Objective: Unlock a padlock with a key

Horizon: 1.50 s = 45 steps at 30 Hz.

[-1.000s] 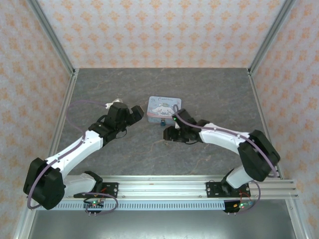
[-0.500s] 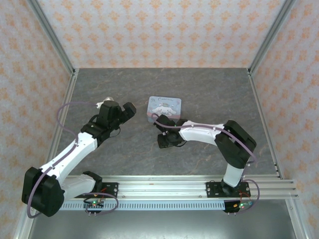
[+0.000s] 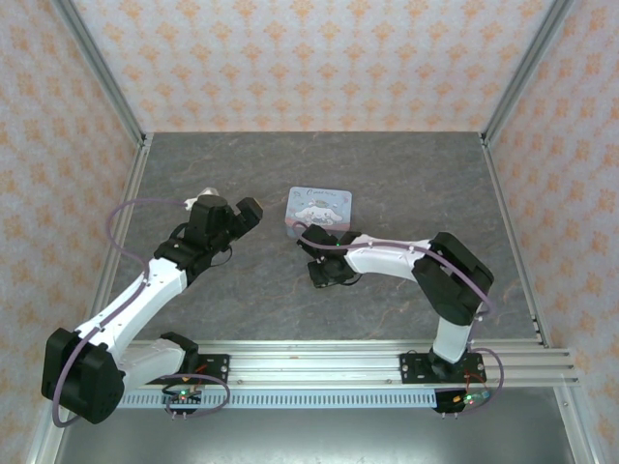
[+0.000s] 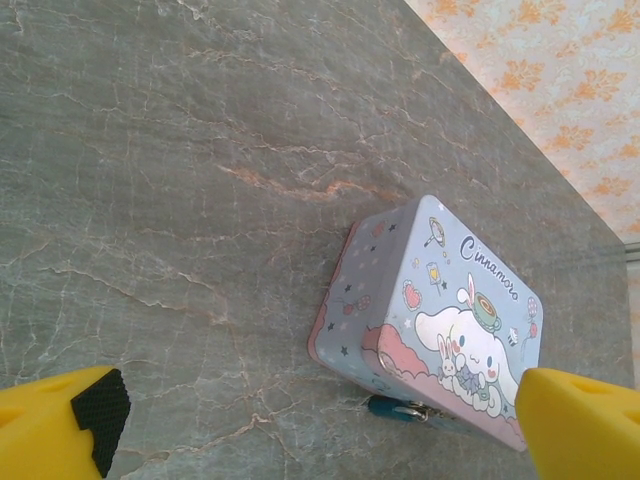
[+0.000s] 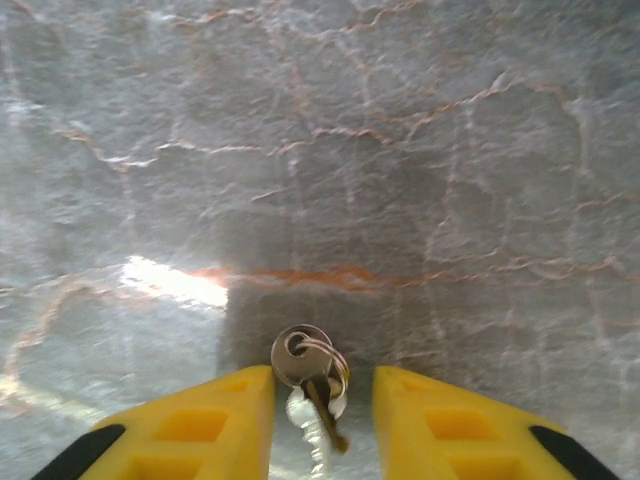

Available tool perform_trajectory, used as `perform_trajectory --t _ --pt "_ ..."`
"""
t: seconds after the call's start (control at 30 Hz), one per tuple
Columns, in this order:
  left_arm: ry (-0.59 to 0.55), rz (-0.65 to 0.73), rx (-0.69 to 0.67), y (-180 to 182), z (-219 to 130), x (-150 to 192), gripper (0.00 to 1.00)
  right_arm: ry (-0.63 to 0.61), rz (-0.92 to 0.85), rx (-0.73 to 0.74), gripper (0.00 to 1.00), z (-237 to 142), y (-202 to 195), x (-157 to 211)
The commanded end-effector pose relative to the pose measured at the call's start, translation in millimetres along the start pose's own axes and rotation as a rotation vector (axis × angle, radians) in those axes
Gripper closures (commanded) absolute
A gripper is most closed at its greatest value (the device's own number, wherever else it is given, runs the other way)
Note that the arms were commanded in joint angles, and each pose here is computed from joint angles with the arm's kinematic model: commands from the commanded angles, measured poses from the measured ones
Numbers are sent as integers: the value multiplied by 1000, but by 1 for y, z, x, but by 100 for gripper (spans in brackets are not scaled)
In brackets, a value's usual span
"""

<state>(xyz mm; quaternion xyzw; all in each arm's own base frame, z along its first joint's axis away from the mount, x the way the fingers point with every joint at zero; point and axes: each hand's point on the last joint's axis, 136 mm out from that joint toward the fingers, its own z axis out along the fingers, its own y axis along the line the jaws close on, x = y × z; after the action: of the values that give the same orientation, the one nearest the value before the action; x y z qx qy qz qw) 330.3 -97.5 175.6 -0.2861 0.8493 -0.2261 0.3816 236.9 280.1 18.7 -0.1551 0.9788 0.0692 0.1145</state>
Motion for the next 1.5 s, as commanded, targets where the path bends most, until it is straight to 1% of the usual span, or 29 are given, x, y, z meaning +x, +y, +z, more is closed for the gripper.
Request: perform_trajectory --t 0.0,0.1,0.17,0.23,0.27,0.47,0.67,0.77,0.87,0.93,1.03,1.1,1.17,1.3,1.4,1.47 --pt "5 -12 -5 5 1 2 0 4 -24 47 72 5 -4 -2" --pt "15 -13 -1 4 2 4 0 0 -31 40 77 5 0 -7" --pt "18 -13 2 3 3 4 0 2 -37 35 85 5 3 -9" --pt "24 -13 2 3 3 5 0 2 -40 30 96 3 4 -10" --pt "27 -13 2 4 3 6 0 -2 -41 28 100 1 5 -11" --pt "49 -19 19 0 2 9 0 -60 2 -25 100 -24 5 -17" --pt "84 -47 47 -5 3 15 0 -133 145 -195 100 -48 11 -27" --pt "115 -93 75 -11 4 20 0 -172 223 -286 100 -59 15 -33" --pt "165 -208 133 -21 8 28 0 -240 321 -394 100 -72 19 -45" --pt "199 -330 189 -30 13 36 0 -325 409 -501 100 -88 22 -59" --pt "237 -473 236 -39 20 46 1 -462 555 -643 100 -113 19 -81" --pt "250 -524 263 -48 21 50 4 -535 638 -715 100 -129 14 -94" --pt "266 -558 294 -59 23 52 9 -600 716 -766 100 -140 7 -105" --pt "323 -646 388 -87 30 56 22 -739 841 -875 100 -165 -3 -128" --pt "348 -708 432 -100 37 58 32 -809 909 -934 100 -177 -9 -140" --pt "351 -731 451 -107 39 56 37 -830 949 -960 100 -181 -11 -146"
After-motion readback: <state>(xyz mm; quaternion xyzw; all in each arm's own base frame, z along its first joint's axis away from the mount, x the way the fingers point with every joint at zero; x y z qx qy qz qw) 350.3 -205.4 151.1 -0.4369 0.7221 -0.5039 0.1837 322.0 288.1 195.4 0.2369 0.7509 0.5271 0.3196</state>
